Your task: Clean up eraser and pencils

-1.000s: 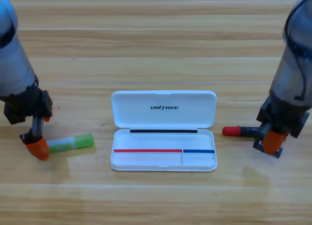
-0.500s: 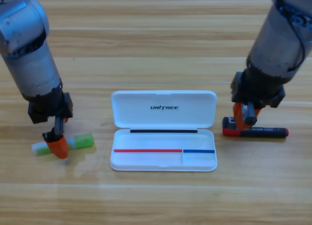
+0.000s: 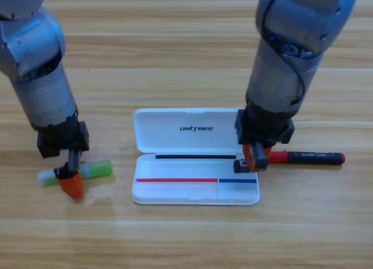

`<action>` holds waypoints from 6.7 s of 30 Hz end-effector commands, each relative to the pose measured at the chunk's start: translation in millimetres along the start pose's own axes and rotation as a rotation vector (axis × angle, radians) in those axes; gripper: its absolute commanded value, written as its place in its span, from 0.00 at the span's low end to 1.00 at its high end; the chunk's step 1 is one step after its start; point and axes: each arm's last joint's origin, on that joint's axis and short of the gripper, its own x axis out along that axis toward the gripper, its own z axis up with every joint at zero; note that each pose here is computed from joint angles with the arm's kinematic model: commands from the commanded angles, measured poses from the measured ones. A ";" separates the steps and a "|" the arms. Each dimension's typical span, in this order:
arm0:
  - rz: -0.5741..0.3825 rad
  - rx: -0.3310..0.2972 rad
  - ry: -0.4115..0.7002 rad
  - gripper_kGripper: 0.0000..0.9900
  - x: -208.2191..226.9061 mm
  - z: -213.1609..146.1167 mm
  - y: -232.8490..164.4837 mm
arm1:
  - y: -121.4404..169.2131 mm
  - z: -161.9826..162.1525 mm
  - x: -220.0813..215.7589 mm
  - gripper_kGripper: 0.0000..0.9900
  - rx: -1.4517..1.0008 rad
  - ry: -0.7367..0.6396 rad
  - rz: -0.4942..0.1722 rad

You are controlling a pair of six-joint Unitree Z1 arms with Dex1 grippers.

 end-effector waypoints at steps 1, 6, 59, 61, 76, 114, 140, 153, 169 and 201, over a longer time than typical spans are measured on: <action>-0.043 0.005 0.044 0.93 27.3 0.3 -6.1 | 1.3 20.2 39.3 0.00 -0.028 0.048 0.067; -0.043 0.005 0.044 0.90 29.3 -2.1 -7.7 | -4.1 25.7 50.9 0.00 -0.021 0.058 0.071; -0.013 0.005 0.019 0.00 -41.6 -3.8 12.9 | 1.9 10.7 45.7 1.00 0.036 0.074 0.105; -0.013 0.002 0.019 0.00 -44.7 -5.0 14.0 | 6.4 6.4 23.6 1.00 0.035 0.040 0.078; 0.037 0.058 -0.069 0.00 -130.1 28.7 3.0 | 15.8 -110.6 -59.5 1.00 0.092 0.065 -0.039; -0.119 0.360 0.022 0.00 -39.4 137.2 -68.0 | -69.2 -107.6 100.6 0.35 0.046 0.178 0.120; -0.130 0.350 0.025 0.00 -2.3 178.4 -56.0 | -17.8 -113.7 -25.2 0.00 0.049 0.044 -0.026; -0.129 0.310 0.038 0.00 -3.6 161.9 -33.5 | 14.4 -92.8 -41.1 0.00 0.031 -0.011 0.010; -0.133 0.290 0.038 0.00 -14.6 149.2 -31.6 | 13.0 -89.6 -38.2 0.00 0.028 -0.004 0.011; -0.130 0.275 0.023 0.00 -22.2 162.8 -59.2 | 10.8 -88.6 -36.1 0.00 0.029 0.005 0.008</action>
